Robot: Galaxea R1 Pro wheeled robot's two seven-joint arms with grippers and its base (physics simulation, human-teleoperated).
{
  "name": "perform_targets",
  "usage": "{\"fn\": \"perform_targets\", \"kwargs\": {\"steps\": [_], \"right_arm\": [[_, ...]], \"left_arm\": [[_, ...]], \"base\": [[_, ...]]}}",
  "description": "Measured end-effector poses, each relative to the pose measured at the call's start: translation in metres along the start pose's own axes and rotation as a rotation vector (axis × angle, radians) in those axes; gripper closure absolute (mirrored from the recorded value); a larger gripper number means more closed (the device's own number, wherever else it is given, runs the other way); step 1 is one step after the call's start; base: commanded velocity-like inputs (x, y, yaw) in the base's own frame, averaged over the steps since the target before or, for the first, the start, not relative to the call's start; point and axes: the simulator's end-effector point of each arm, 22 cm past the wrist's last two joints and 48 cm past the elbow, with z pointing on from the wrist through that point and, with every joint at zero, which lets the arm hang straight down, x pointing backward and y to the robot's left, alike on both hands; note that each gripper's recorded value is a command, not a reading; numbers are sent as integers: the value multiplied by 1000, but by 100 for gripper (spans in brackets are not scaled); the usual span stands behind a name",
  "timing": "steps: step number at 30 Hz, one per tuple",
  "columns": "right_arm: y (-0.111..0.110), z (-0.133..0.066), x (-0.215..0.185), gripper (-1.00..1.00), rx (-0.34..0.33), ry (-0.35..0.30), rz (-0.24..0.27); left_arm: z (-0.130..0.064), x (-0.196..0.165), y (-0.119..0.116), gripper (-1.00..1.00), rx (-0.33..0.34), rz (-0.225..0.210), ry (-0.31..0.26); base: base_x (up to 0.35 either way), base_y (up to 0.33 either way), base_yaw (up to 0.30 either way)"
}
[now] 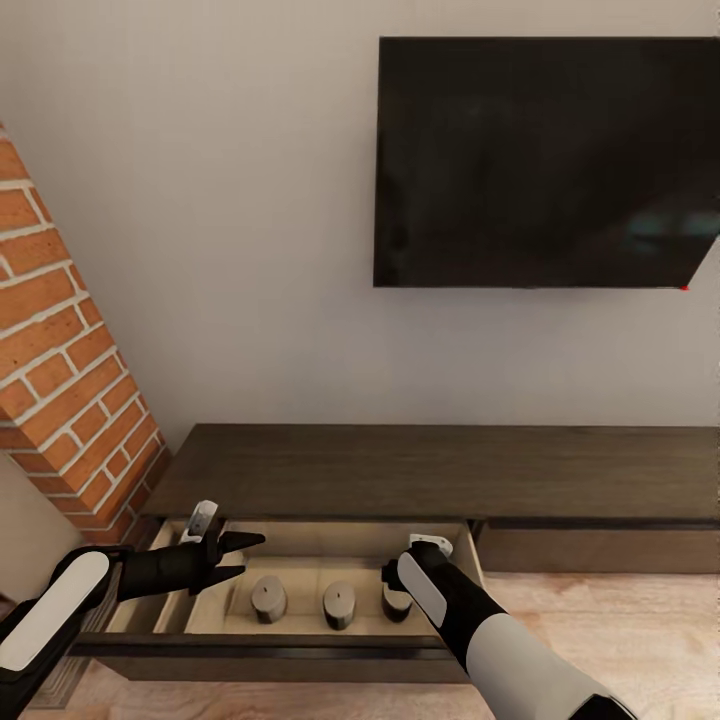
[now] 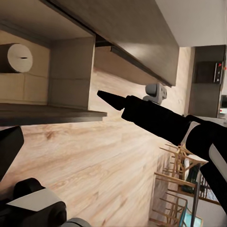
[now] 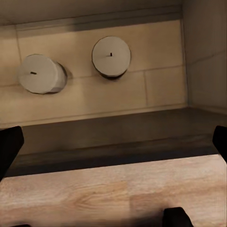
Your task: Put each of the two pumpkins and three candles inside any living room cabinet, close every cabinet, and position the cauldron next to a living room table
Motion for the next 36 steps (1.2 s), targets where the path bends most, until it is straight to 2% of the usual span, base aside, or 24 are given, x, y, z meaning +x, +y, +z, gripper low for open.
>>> {"fn": "perform_targets", "kwargs": {"steps": [7, 36], "right_arm": [[0, -11, -4, -100, 0, 0, 0], [0, -11, -4, -100, 0, 0, -1]], "left_arm": [[-5, -2, -11, -100, 0, 0, 1], [-5, -2, -11, -100, 0, 1, 2]], "base": [[-212, 0, 0], [-222, 0, 0]]}}
